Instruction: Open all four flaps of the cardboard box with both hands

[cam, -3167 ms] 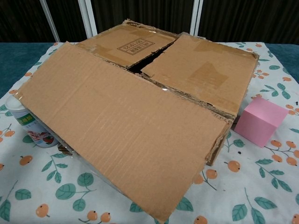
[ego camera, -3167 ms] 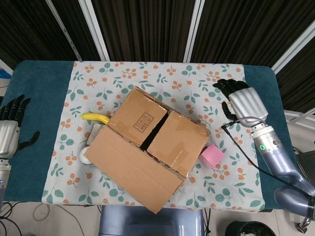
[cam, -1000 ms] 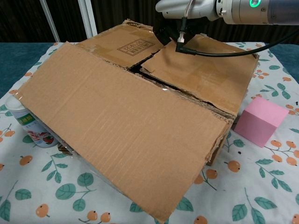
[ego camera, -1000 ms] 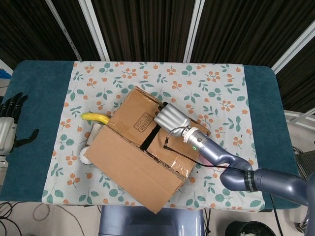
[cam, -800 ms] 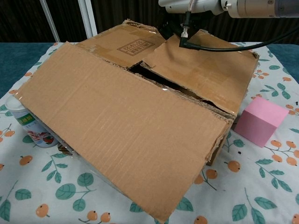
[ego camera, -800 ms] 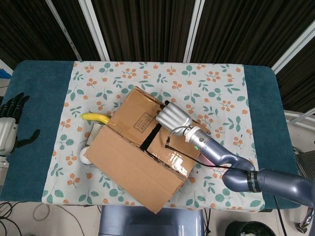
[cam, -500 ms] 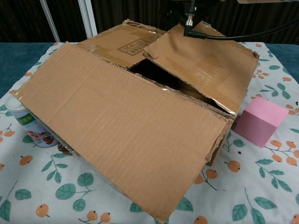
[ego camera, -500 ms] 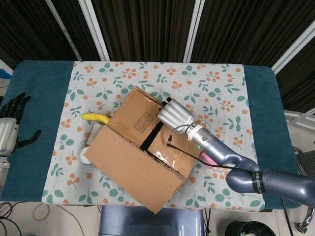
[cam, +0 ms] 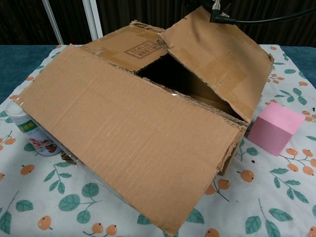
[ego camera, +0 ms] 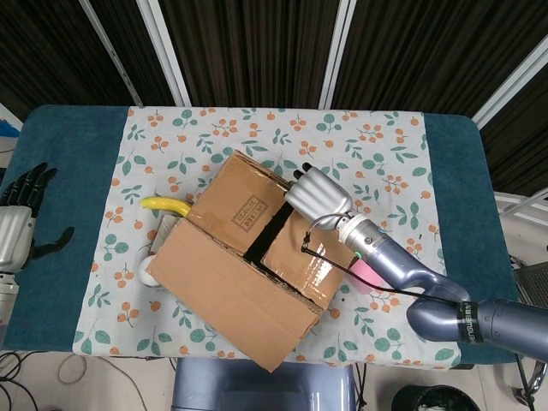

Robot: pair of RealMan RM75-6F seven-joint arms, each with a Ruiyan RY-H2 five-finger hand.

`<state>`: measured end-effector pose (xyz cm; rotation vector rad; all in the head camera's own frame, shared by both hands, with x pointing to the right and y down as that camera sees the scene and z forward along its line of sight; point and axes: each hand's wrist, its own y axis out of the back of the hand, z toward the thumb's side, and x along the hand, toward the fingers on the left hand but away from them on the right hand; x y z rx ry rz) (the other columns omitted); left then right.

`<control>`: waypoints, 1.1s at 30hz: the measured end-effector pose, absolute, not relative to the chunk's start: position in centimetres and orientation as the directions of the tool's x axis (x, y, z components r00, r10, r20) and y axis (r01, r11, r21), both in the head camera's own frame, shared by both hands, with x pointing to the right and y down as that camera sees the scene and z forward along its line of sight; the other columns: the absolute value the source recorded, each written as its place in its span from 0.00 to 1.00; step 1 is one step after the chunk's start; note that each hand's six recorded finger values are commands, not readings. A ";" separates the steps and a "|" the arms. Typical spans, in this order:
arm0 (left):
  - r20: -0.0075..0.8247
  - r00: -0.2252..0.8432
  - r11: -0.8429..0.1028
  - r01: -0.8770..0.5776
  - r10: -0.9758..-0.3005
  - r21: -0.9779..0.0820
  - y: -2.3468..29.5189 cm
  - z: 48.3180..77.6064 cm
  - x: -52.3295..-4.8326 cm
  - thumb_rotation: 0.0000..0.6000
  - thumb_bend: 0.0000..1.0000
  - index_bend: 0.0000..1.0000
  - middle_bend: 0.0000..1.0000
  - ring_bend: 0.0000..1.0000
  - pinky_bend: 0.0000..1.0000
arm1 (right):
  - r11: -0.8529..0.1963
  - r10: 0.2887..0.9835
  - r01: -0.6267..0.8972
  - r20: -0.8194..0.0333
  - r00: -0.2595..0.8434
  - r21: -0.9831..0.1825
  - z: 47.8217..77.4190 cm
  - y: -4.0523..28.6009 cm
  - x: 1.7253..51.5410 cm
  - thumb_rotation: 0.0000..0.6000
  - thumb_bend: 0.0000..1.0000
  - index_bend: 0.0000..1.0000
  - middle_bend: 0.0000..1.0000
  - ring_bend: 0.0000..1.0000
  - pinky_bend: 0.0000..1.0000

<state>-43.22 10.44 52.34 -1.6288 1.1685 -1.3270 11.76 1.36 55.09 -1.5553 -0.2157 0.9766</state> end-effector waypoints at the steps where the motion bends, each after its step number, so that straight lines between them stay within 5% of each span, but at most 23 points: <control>1: 0.326 0.060 -0.331 -0.201 -0.944 -0.922 10.5 52.4 -43.2 1.00 0.26 0.00 0.00 0.00 0.10 | -0.256 0.634 -0.386 -0.455 0.625 -0.886 54.9 1.4 11.9 1.00 1.00 0.63 0.52 0.36 0.35; 21: 0.315 0.091 -0.328 -0.255 -0.945 -0.910 10.5 51.4 -42.2 1.00 0.26 0.00 0.00 0.00 0.10 | -0.265 0.652 -0.399 -0.468 0.597 -0.878 51.2 2.3 14.1 1.00 1.00 0.63 0.52 0.36 0.35; 33: 0.232 0.119 -0.257 -0.283 -0.965 -0.924 10.1 48.5 -41.7 1.00 0.26 0.00 0.00 0.00 0.10 | -0.278 0.651 -0.400 -0.477 0.590 -0.873 50.0 3.4 14.6 1.00 1.00 0.63 0.52 0.36 0.35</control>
